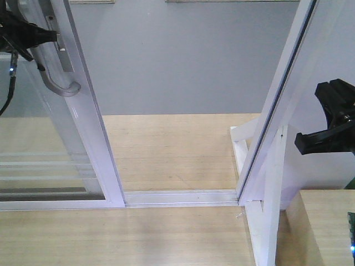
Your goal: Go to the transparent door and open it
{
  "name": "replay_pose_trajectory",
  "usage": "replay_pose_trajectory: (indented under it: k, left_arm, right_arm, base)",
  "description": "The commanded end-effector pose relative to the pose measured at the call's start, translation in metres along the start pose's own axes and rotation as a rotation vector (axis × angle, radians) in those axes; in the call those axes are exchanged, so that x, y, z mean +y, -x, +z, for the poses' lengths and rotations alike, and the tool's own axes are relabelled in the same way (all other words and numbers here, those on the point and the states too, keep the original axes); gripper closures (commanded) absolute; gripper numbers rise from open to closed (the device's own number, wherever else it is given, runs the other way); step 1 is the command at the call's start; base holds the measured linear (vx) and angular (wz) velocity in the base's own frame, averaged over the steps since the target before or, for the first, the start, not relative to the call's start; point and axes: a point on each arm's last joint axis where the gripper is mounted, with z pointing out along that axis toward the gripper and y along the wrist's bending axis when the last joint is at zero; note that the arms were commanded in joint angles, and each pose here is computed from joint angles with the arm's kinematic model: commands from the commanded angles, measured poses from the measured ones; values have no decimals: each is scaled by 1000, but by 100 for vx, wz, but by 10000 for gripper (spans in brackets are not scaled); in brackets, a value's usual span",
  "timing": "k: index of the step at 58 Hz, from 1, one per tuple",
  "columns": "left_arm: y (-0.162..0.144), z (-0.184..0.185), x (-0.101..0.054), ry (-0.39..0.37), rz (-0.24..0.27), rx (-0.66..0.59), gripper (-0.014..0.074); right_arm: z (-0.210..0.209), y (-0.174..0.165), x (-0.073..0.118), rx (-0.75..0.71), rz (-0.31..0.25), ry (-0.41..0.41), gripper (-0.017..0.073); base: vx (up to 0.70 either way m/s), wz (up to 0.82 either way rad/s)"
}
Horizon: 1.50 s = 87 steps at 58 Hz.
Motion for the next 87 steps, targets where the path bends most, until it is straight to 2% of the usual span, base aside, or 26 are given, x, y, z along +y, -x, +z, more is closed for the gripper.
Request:
replay_pose_trajectory:
  k: [1,4,11,27,34,40,46,51,56,60,62,68,76,87]
  left_arm:
    - [51,-60,2,22,50,-241,593]
    - [50,-68,2,26,68,-246,593]
    - [37,-85,1,28,70,-272,593]
    - [-17,-136,-2,24,70,-242,592]
    - [-40,-168,-4,22,71,-270,592]
    - [-62,-197,-9,4,81,-298,592]
    - [-82,-223,-16,-26,87,-337,592]
    - [-99,-242,-20,-56,79,-355,592]
    - [-115,-258,-22,-84,66,-347,592]
    - [-127,-267,-23,-109,51,-328,592]
    - [-132,-271,-24,-119,41,-321,592]
    - [-145,-282,-25,-151,5,-298,592]
    - [-160,-295,-27,-195,29,-298,592]
    - [-174,-317,-34,-289,93,-337,591]
  right_arm:
    - [4,12,-4,-61,-22,-50,565]
    - [5,10,-4,-50,-24,-47,565]
    - [8,7,-3,-34,-29,-46,565]
    - [8,7,-2,-30,-29,-40,565]
    - [6,6,1,-3,-11,4,565]
    - [-4,7,4,20,32,67,565]
    - [-18,13,5,-3,60,116,564]
    - [-30,20,1,-52,99,123,564]
    - [-41,26,-2,-105,84,121,564]
    - [-47,29,-3,-138,30,118,564]
    - [-50,30,-4,-148,22,117,564]
    - [-56,32,-5,-164,64,125,564]
    - [-65,33,-4,-179,59,166,564]
    - [-77,35,-3,-207,60,206,564]
  base:
    - [0,0]
    - [0,0]
    - [0,0]
    - [0,0]
    - [0,0]
    - [0,0]
    - [0,0]
    - [0,0]
    - [0,0]
    - [0,0]
    - [0,0]
    - [0,0]
    - [0,0]
    - [0,0]
